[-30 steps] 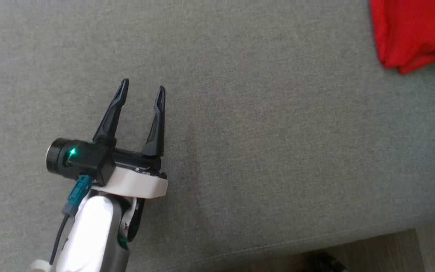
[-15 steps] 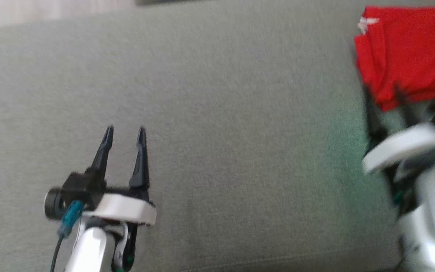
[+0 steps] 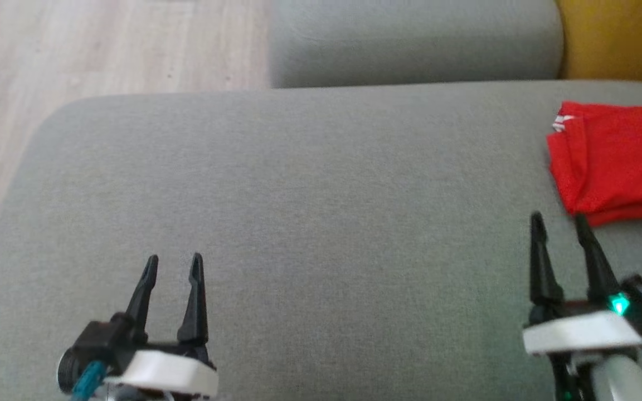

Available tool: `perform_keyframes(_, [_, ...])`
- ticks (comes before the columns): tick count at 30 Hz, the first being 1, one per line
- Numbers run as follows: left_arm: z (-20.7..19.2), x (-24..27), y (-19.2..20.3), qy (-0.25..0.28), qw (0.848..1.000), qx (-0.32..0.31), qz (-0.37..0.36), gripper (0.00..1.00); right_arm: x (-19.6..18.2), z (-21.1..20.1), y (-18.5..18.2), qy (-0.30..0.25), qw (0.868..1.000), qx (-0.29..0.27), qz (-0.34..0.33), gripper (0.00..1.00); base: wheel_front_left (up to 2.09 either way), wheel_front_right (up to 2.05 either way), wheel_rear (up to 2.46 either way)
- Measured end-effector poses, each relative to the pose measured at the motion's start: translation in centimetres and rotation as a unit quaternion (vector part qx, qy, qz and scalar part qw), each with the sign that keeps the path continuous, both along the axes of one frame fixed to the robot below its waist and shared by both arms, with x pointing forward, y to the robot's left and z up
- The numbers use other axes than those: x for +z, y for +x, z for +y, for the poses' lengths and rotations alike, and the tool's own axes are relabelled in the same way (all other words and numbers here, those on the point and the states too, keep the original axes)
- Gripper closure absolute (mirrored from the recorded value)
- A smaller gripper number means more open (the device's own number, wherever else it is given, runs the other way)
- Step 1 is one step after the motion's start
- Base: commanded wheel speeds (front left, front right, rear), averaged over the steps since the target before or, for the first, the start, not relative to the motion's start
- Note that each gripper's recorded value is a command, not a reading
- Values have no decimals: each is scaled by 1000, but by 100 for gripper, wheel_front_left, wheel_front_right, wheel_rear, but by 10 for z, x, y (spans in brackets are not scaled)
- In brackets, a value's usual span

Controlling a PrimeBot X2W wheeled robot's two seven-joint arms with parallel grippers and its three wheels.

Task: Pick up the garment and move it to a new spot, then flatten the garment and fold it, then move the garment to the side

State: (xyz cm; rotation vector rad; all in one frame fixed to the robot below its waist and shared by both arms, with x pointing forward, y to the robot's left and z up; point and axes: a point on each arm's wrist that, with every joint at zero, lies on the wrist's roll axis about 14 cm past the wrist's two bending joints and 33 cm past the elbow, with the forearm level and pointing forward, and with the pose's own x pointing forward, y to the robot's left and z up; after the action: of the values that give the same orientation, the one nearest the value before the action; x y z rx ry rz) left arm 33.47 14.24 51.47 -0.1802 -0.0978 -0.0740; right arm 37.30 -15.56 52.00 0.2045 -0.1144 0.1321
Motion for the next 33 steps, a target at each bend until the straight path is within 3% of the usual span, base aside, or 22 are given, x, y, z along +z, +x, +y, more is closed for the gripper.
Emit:
perform_keyframes(9, [-4, 3, -25, 10, 1000, -14, -9, 0, -33, -8, -50, -3, 999, -15, 50, 0, 0, 0, 0])
perform_keyframes(20, [-11, 8, -28, 11, 999, -26, -19, 0, -22, -2, -56, -6, 999, -8, 30, 0, 0, 0, 0])
perform_keyframes(21, [-11, 5, -28, 11, 1000, -26, -13, 100, -25, -2, -57, -6, 999, -8, 35, 100, 0, 0, 0])
perform_keyframes(26, [-9, -31, -40, 7, 999, -23, 45, 100, -56, -4, -69, -1, 996, -11, 86, 100, 0, 0, 0])
perform_keyframes(33, [-6, -34, -38, -34, 998, -16, 58, 100, -60, -7, -69, 38, 994, -20, 97, 100, 0, 0, 0])
